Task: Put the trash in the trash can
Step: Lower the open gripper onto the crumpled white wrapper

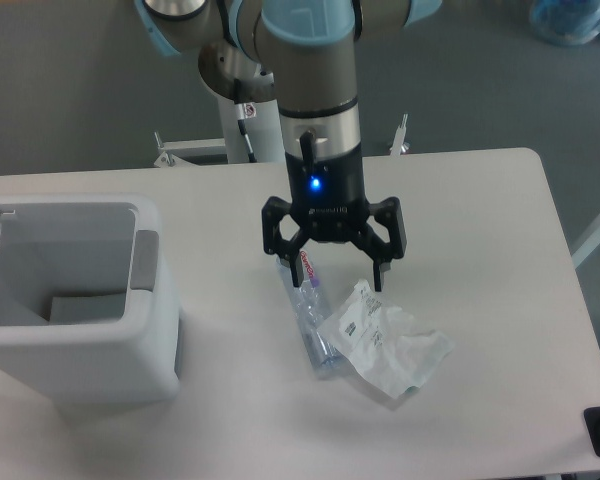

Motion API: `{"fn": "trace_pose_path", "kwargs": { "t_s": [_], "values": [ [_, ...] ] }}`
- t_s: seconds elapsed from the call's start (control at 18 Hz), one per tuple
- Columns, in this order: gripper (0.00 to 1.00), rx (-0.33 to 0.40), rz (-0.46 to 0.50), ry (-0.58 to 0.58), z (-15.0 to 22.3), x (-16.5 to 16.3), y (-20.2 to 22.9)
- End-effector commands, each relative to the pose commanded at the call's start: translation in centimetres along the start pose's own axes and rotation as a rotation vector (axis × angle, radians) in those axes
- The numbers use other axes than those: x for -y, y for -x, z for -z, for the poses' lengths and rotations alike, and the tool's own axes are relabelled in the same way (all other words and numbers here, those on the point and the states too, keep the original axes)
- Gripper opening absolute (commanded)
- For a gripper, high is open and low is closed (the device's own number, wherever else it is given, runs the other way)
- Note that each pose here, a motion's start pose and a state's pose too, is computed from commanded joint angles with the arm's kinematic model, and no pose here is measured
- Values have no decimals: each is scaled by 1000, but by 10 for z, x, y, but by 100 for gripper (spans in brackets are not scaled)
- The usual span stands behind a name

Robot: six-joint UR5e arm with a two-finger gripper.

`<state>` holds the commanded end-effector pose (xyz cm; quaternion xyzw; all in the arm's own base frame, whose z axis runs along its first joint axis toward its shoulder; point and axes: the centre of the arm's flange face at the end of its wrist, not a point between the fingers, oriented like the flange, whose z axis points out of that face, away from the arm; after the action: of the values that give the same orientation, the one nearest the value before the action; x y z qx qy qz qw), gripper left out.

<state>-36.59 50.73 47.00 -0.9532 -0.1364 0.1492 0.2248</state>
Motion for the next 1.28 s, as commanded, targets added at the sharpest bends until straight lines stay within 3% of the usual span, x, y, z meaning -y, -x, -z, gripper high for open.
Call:
{"fn": "trace_pose_path", "kwargs": {
  "t_s": [0.28, 0.5, 0.72, 1.0, 1.28],
  "values": [
    [100, -16, 98, 32, -23, 1, -11],
    [100, -16, 289, 64, -52, 7, -8],
    [100, 50, 280, 96, -69, 18, -7],
    [100, 173, 289, 200, -92, 5, -14],
    [100, 191, 359, 262, -134, -5, -29]
  ]
}}
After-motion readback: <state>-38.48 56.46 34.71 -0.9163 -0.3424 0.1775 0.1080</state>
